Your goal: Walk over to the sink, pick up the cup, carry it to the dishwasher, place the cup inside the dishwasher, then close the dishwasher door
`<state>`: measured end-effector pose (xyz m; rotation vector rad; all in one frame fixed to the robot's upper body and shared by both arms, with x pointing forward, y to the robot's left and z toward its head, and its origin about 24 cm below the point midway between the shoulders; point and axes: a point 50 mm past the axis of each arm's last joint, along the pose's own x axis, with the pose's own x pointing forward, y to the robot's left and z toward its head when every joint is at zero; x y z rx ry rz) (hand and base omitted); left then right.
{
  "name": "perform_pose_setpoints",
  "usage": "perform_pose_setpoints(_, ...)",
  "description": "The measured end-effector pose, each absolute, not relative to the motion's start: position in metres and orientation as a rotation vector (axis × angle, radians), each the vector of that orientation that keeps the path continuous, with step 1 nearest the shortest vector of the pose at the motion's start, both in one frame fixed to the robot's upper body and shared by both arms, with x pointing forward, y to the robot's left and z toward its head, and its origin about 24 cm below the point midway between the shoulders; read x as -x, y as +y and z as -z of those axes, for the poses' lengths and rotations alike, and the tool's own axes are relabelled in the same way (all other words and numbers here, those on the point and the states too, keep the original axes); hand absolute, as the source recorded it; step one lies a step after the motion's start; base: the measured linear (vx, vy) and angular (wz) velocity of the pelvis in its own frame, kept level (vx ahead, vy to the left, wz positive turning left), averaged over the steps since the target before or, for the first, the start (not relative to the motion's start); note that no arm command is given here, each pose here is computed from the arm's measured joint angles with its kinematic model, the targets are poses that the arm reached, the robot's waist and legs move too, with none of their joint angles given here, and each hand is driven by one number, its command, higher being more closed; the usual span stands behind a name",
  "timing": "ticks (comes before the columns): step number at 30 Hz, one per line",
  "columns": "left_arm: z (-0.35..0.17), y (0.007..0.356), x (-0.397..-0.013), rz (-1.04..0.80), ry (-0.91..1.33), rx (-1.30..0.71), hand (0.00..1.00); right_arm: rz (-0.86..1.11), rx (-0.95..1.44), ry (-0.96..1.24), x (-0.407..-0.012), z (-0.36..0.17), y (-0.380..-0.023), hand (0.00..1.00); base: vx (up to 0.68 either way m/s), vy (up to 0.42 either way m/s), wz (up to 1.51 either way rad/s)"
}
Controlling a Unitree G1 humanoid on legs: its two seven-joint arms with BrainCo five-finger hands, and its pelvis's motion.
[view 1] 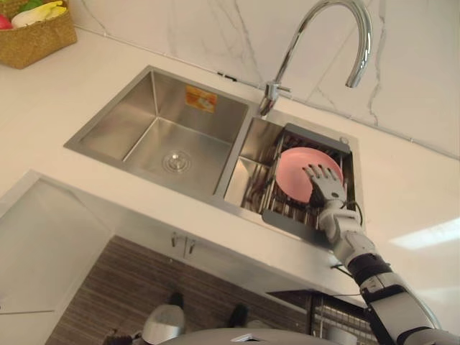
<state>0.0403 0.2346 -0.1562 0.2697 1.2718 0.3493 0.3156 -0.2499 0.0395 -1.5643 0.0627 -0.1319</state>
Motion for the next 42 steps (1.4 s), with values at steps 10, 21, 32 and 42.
perform_pose_setpoints(10, 0.156, 0.235, -0.04, -0.35, 1.268, -0.269, 0.0, 0.203, 1.589, 0.012, -0.31, -0.045, -0.247, 0.0, 0.0, 0.0, 0.0)
perform_pose_setpoints(21, 0.156, 0.234, -0.04, -0.35, 1.268, -0.265, 0.0, 0.253, 1.602, -0.043, -0.31, -0.052, -0.245, 0.0, 0.0, 0.0, 0.0)
perform_pose_setpoints(32, 0.156, 0.233, -0.041, -0.349, 1.253, -0.261, 0.0, 0.292, 1.592, -0.073, -0.311, -0.055, -0.245, 0.0, 0.0, -0.001, 0.01)
perform_pose_setpoints(42, 0.156, 0.232, -0.042, -0.346, 1.24, -0.249, 0.0, 0.361, 1.426, 0.001, -0.316, -0.057, -0.253, 0.0, -0.02, -0.003, 0.05)
